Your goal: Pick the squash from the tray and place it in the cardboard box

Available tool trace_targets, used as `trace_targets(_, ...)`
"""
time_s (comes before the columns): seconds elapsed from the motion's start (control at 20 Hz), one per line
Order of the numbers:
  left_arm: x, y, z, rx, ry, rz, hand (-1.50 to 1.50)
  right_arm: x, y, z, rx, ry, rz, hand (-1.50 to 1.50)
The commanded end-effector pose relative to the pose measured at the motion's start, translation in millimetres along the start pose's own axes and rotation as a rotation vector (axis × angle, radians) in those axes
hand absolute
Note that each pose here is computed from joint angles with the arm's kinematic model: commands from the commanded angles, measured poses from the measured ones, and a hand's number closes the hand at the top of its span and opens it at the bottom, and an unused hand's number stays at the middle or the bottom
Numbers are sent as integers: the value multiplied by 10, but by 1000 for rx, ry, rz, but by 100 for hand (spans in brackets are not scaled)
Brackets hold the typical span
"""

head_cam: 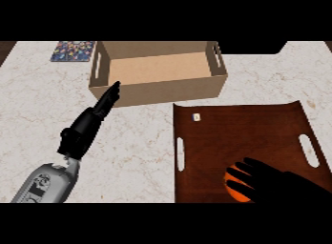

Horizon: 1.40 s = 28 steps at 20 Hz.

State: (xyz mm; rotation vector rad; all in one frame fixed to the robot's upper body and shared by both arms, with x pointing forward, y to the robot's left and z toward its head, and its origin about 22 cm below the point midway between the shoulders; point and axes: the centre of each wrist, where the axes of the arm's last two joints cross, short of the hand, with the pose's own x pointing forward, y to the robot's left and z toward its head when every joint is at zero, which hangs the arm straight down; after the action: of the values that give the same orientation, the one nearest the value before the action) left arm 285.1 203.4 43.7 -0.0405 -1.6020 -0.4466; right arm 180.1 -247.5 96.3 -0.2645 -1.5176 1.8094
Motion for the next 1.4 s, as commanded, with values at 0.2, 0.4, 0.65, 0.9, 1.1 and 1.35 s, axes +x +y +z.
trace_targets(0.2,38,52,-59,-3,1,9,0,-41,-18,-326,-15,3,26,-150)
trace_targets(0.4,-134,167,61,8,-2,-14,0,-217,-45,-139,23,12,32,-150)
trace_targets(0.65,152,21,153,-4,-7,2,0,-156,187,-344,57,19,53,-150)
trace_targets(0.9,-90,44,95,-2,4,-1,0,-135,195,-235,81,29,49,-150)
trace_targets(1.1,-62,47,41,-4,-5,-16,0,-67,418,-466,73,42,60,-150)
trace_targets(1.35,-261,-56,-19,3,-14,-33,0,-198,482,-472,80,53,93,-150)
